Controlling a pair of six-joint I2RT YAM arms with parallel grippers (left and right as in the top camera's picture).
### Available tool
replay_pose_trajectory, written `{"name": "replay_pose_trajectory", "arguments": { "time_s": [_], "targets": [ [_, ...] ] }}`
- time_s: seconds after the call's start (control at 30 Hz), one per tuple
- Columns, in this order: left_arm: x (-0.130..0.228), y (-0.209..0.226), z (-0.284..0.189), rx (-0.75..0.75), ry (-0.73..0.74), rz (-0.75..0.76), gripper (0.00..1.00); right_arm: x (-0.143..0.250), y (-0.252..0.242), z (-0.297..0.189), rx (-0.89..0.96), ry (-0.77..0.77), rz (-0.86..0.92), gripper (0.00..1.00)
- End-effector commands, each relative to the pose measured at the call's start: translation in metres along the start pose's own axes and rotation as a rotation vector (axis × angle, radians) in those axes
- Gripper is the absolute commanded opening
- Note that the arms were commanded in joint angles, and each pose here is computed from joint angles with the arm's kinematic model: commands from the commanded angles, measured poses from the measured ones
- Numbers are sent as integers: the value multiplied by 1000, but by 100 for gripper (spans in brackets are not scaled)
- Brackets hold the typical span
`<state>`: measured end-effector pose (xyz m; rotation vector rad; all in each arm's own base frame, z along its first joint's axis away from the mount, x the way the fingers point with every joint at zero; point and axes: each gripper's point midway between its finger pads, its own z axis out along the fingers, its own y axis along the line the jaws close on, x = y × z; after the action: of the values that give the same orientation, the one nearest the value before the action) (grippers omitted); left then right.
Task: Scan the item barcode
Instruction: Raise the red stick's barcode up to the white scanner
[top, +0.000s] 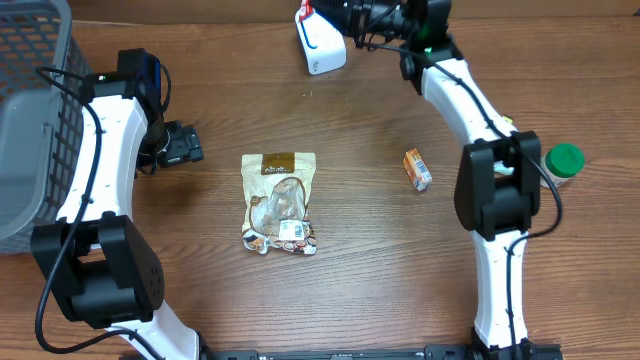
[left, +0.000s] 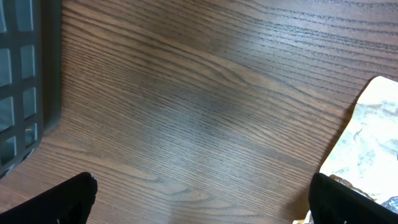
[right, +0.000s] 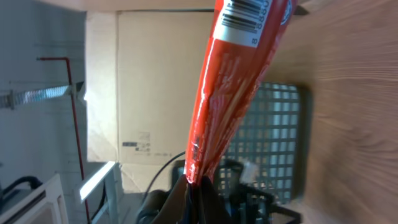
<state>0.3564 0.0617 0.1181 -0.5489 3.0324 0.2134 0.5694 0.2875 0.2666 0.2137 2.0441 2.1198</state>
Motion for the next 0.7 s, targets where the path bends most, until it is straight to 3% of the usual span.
{"name": "replay_pose_trajectory", "arguments": {
  "time_s": [0.0,0.37,0.67],
  "targets": [
    [-3,-4,-1,6,-6,25,100,-16,-48,1,11,-23,39,3],
    [-3,-4,-1,6,-6,25,100,-17,-133,2,11,15,-89,3],
    [-3,-4,-1,6,-6,25,100,-16,-172,1,73,14,-12,3]
  ]
}}
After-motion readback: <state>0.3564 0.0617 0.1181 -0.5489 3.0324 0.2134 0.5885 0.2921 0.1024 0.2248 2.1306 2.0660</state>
